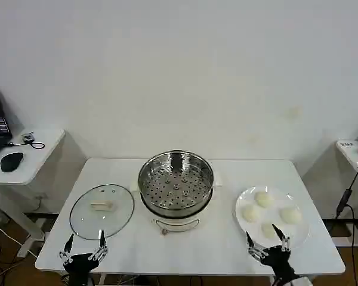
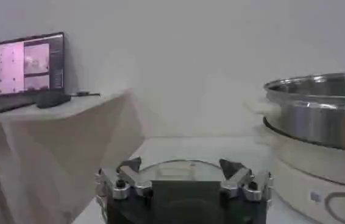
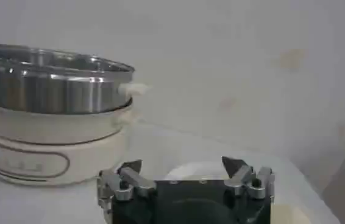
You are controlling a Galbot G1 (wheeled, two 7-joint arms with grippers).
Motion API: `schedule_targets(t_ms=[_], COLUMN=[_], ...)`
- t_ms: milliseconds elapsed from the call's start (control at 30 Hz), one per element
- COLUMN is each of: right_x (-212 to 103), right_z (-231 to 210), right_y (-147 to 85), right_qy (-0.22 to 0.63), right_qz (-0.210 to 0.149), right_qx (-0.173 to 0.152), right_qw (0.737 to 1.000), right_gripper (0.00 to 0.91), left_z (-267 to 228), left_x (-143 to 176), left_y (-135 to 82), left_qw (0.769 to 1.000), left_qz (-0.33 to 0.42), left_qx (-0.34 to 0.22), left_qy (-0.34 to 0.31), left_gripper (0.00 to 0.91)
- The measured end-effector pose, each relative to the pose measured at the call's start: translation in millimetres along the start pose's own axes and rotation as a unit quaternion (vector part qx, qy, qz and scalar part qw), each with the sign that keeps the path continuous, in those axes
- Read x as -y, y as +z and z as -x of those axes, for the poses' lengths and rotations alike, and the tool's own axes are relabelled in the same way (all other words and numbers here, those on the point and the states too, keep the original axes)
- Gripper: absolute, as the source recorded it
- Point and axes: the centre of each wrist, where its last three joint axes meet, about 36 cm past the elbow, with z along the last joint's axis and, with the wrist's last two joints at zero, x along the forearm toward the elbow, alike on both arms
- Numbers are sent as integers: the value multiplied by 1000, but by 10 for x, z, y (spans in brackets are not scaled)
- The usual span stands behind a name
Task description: Take steamed baozi put them in steamer then cover it.
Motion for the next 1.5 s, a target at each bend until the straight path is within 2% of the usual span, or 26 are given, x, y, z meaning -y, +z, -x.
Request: schedule_targets(t_ms=[167,300,467,667,867,1100,1300,1500], right_x=[515,939,1388,1744,1988,2107,2040,1923], right_z=[165,397,826,1406,1897,2381,2708,2970], right_y=[-99,-225,-434,-687,-913,-1072,-1032,-991], right_qy=[-23,-60,-116,-189,-264,-330,-371,-390], right_qz=[-94,-176,-269,-348,-402,-447,-455,-461], right_qx=[-36,-61,-85,-109,-141,-180,-206,-223], right_qw=[995,981,952,912,865,812,783,765], right_gripper=[907,907,907,907,907,907,907,907], left_z=[25,67,91,81,87,90,113,117], left_x=[-9,-23,-58,-123,-168,-208,-233,-248], left_y=[-21,-17,-32,-40,-75,-114,-160,-169], left_qw=[1000,999,998,997,996,995,995,994], left_qz=[21,36,55,76,89,94,97,102], left_qx=[0,6,13,14,21,28,37,41], left_qy=[15,22,25,23,15,7,1,-1], left_gripper=[907,907,907,907,907,907,907,907])
